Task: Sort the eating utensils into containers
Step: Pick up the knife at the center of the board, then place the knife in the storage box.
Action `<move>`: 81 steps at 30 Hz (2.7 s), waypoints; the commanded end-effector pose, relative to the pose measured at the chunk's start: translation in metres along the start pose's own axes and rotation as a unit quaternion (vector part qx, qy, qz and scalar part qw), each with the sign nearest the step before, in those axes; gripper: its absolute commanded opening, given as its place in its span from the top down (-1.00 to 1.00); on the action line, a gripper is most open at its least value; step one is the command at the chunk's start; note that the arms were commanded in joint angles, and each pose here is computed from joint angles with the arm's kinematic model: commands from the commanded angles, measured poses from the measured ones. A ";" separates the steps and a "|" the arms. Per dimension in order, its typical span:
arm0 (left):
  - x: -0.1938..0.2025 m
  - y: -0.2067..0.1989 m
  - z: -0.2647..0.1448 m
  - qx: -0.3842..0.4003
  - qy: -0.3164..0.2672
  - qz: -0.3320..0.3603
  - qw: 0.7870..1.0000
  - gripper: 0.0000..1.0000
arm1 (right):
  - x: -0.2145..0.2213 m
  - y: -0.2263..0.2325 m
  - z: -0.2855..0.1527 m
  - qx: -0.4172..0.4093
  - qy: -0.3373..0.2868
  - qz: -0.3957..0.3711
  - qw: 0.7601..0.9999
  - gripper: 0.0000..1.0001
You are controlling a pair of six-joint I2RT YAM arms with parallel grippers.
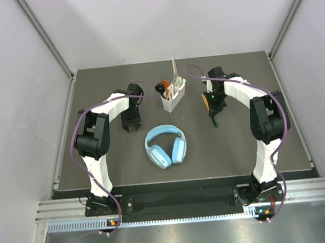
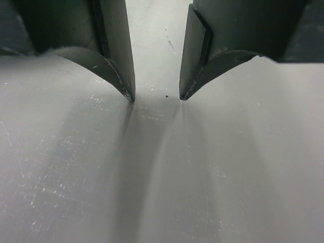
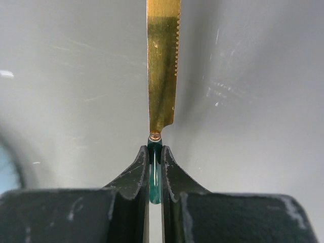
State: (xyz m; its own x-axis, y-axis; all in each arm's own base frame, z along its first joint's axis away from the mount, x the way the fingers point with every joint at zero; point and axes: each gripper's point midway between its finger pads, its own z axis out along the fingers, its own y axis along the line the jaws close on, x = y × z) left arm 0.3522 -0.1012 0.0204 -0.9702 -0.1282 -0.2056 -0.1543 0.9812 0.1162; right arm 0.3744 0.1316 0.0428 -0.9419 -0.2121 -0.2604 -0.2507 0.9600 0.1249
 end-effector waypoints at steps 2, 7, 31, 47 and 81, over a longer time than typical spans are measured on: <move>0.022 0.005 0.019 -0.024 0.037 0.000 0.999 0.08 | -0.051 0.018 -0.056 -0.010 -0.125 -0.005 0.992 1.00; 0.021 0.005 0.017 -0.025 0.035 -0.004 0.999 0.08 | -0.065 0.030 -0.068 -0.024 -0.154 -0.008 0.988 1.00; 0.023 0.013 0.012 -0.035 0.037 0.001 0.999 0.08 | -0.226 0.120 -0.108 -0.050 -0.401 -0.118 0.907 1.00; 0.032 0.015 0.017 -0.034 0.042 0.011 0.998 0.09 | -0.231 0.147 -0.114 -0.044 -0.441 -0.135 0.886 1.00; 0.038 0.015 0.028 -0.041 0.062 0.020 0.997 0.09 | -0.212 0.131 -0.052 -0.009 -0.458 -0.111 0.882 0.96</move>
State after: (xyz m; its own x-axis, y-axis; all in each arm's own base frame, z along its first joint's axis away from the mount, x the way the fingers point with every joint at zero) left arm 0.3483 -0.0989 0.0203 -0.9680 -0.1303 -0.2147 -0.1593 0.9795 0.1236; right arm 0.5354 0.2863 0.1300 -0.3555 -0.1753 -0.9181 -0.4160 0.9093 -0.0125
